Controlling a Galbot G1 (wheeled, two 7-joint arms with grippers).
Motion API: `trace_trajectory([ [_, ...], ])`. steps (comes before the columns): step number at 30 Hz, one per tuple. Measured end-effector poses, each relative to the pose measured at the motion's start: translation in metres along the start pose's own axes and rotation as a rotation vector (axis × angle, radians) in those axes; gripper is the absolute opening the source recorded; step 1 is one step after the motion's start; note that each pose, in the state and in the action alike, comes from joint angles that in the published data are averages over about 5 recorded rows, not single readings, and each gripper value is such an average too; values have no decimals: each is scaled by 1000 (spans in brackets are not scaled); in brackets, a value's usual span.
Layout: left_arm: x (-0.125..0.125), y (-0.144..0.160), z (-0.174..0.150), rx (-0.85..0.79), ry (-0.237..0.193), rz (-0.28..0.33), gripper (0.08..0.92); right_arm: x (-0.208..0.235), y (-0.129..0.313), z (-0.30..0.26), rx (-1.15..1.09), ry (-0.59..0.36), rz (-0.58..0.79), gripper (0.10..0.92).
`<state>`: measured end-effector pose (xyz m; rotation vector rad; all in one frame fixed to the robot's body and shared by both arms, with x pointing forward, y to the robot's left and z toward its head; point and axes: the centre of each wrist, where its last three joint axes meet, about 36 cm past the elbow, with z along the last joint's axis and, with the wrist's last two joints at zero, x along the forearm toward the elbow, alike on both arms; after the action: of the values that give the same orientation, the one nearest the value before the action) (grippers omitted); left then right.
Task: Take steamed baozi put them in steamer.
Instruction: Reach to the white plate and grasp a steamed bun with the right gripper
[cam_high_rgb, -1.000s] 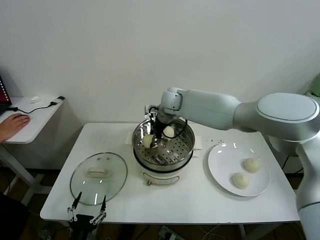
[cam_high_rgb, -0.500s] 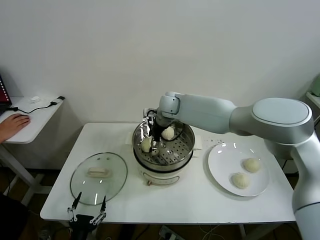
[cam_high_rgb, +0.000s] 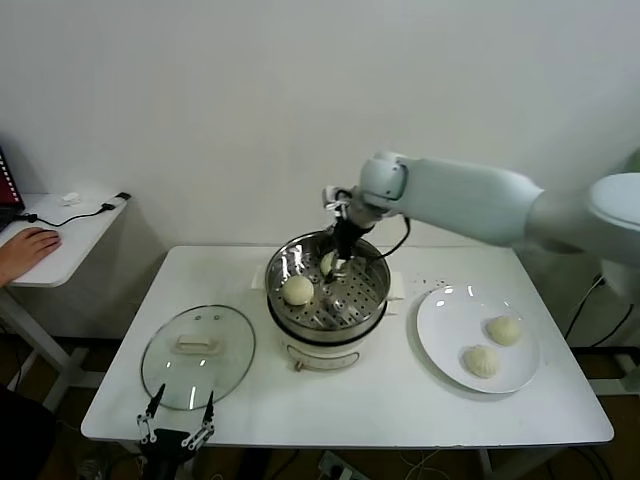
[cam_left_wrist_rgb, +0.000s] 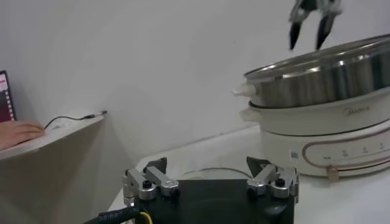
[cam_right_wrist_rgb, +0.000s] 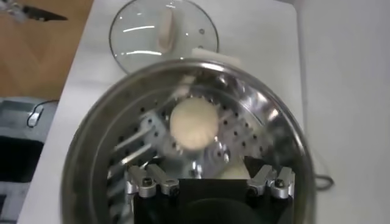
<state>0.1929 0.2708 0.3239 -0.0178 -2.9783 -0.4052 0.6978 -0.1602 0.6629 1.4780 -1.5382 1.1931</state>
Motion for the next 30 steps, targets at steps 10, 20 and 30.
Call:
trace_trajectory([
  [10, -2, 0, 0, 2, 12, -8, 823, 52, 53, 121, -24, 69, 0, 823],
  [20, 5, 2, 3, -9, 29, -7, 823, 30, 113, 231, -88, 171, -8, 823],
  [30, 9, 6, 7, -16, 47, -17, 823, -19, 146, 287, -127, 241, -45, 823],
])
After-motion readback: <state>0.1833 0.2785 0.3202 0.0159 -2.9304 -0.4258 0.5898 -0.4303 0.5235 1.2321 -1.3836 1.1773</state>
